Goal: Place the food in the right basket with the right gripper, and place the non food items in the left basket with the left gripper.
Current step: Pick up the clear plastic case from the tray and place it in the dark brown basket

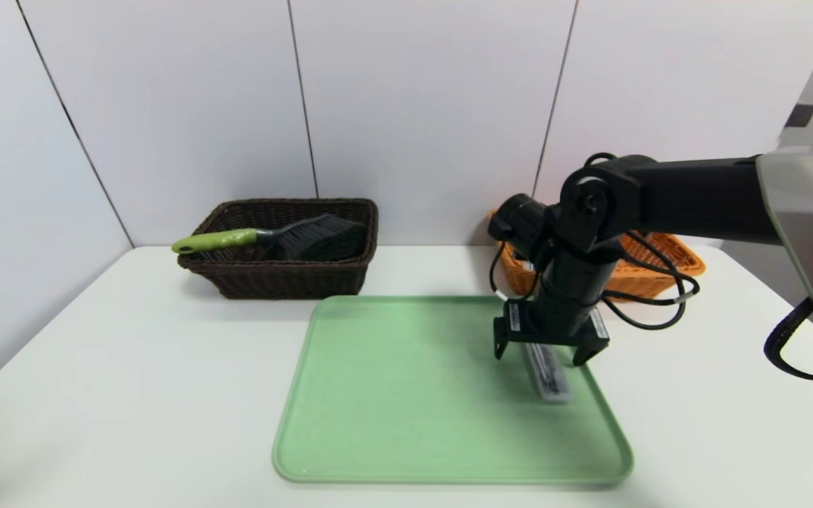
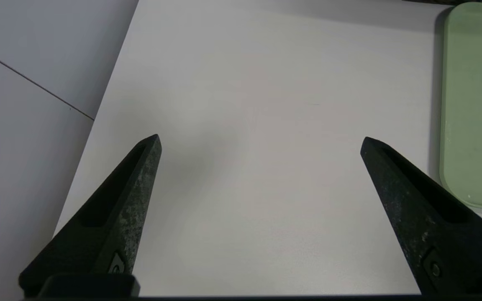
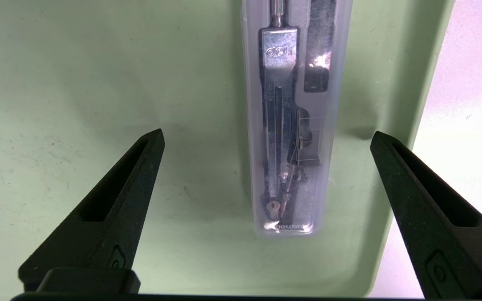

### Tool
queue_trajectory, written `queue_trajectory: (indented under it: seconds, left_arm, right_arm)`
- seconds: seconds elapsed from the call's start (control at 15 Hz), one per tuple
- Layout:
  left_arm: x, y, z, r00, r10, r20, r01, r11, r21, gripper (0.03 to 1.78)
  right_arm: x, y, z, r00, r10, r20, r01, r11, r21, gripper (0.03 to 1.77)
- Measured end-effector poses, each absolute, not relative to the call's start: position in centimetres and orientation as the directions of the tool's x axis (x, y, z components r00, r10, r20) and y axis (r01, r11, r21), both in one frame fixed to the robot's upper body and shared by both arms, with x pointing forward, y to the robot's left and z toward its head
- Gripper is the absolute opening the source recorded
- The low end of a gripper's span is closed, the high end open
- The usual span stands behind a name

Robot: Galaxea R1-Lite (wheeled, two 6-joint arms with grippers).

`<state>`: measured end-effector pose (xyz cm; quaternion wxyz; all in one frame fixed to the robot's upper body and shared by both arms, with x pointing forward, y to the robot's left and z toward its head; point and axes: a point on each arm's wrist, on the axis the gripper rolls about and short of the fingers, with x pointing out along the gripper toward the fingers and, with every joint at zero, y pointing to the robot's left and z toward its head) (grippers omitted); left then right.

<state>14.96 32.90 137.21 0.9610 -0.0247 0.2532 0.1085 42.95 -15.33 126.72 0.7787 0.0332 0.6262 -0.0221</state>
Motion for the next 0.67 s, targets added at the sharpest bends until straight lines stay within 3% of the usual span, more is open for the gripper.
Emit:
queue_trajectory:
  seconds: [0.67]
  left_arm:
    - [15.19, 32.85, 137.25, 0.851, 0.195, -0.487, -0.218, 0.976, 0.010, 1.69]
  right_arm:
    - [43.24, -15.25, 126.21, 0.207, 0.002, -0.978, 0.075, 0.997, 0.018, 1.70]
